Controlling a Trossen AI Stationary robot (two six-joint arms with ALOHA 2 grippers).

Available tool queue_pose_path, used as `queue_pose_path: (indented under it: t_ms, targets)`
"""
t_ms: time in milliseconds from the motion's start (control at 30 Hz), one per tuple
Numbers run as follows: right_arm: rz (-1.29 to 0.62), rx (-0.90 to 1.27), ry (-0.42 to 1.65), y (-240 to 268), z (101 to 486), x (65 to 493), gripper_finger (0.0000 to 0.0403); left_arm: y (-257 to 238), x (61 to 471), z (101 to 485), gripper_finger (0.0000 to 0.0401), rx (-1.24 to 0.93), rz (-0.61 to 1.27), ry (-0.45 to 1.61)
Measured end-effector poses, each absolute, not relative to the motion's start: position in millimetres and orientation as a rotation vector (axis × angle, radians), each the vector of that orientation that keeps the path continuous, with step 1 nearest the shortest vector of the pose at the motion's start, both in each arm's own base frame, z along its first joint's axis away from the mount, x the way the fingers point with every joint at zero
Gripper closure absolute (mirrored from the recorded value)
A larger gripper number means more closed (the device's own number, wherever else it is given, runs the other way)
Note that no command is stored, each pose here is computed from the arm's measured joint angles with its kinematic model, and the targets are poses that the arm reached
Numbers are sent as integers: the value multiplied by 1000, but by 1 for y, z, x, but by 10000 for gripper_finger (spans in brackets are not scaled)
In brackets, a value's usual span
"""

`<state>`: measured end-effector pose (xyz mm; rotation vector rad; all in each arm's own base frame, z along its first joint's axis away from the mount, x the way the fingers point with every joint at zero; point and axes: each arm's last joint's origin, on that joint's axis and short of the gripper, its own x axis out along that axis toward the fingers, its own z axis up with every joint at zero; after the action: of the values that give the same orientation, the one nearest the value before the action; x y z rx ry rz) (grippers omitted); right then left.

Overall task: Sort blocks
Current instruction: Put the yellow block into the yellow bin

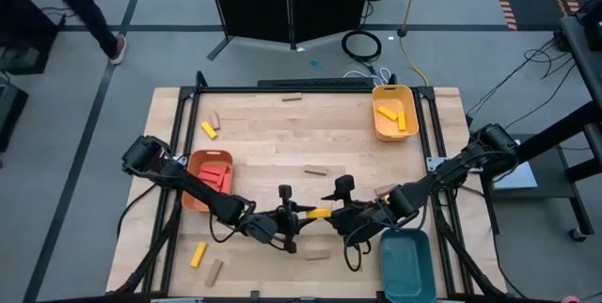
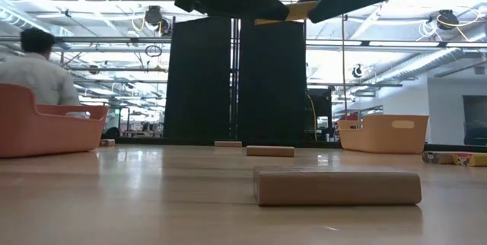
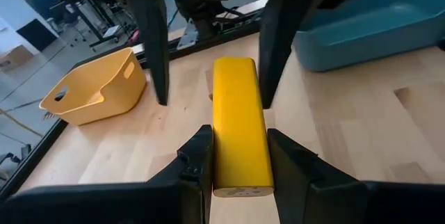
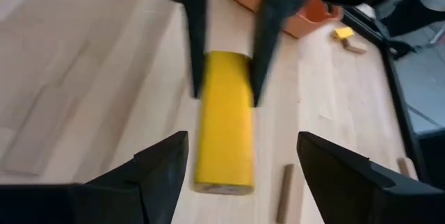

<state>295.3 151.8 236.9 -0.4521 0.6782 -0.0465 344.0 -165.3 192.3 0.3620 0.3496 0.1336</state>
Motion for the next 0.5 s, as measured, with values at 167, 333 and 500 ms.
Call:
queue_pose_path:
  t_ms: [167, 333, 500]
  targets:
    - [-81, -417, 672, 151, 237, 295, 155, -165, 344, 192, 310, 362, 136, 351]
    - [-105, -349, 682, 149, 236, 296, 189, -164, 344, 192, 310, 363, 141, 351]
    - [-120, -309, 695, 146, 235, 296, 242, -163, 345, 192, 310, 364, 153, 351]
